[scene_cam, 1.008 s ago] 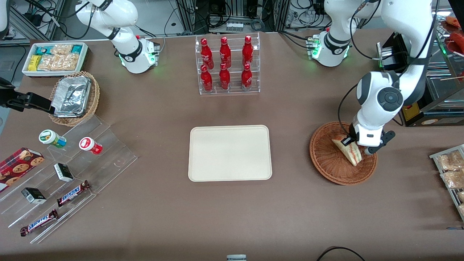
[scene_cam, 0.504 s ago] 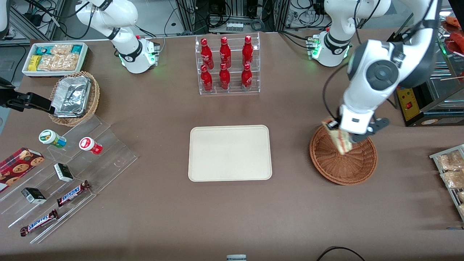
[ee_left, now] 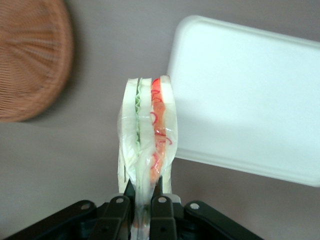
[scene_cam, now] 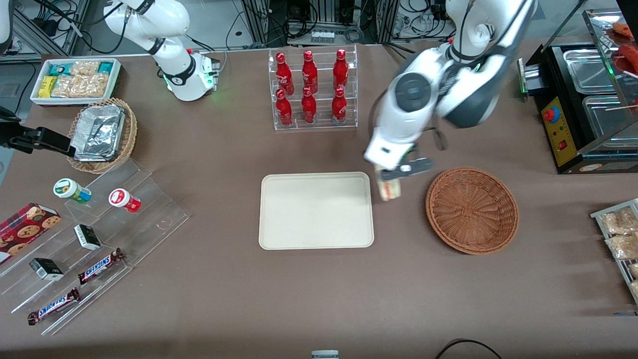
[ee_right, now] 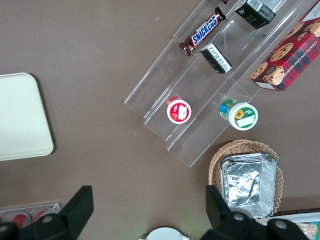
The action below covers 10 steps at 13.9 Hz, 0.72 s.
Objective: Place sandwich from basket to tray
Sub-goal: 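Lift the sandwich and carry it with the left gripper over the cream tray, then lower the sandwich onto the tray and open the left gripper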
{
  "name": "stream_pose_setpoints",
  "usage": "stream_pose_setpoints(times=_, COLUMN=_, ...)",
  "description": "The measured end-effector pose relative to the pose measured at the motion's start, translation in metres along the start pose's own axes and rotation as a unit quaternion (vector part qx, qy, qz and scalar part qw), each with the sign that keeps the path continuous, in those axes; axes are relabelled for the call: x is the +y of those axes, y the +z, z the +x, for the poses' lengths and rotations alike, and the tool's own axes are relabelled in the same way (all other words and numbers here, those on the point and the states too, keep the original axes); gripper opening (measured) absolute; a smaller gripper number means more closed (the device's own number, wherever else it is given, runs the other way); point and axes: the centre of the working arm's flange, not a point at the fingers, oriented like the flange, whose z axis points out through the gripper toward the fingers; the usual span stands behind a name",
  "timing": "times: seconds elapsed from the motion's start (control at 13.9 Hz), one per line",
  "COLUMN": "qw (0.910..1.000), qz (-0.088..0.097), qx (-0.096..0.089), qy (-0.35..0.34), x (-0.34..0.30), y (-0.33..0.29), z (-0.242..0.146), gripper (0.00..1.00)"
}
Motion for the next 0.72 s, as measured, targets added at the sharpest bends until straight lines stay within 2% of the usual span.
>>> stream_pose_setpoints(times=0.14, qw=0.9997, qz=-0.011, qx=-0.011, qy=0.02, x=0.05, y=0.021, z=-0.015, gripper=0.14)
stream_pose_setpoints(times=0.29, qw=0.9989, qz=-0.03, qx=-0.008, qy=0.035, x=0.084, y=0.044, z=-0.02, gripper=0.14)
stream_pose_setpoints(times=0.36, qw=0.9984, qz=-0.034, qx=0.004, qy=0.045, x=0.097, y=0.059, z=-0.021, gripper=0.14)
stream_pose_setpoints(times=0.5, qw=0.9979, qz=-0.029, qx=0.026, qy=0.051, x=0.115, y=0.093, z=-0.023, gripper=0.13)
stream_pose_setpoints(times=0.72, qw=0.9973, qz=-0.028, qx=0.051, qy=0.045, x=0.139, y=0.132, z=-0.024, gripper=0.12)
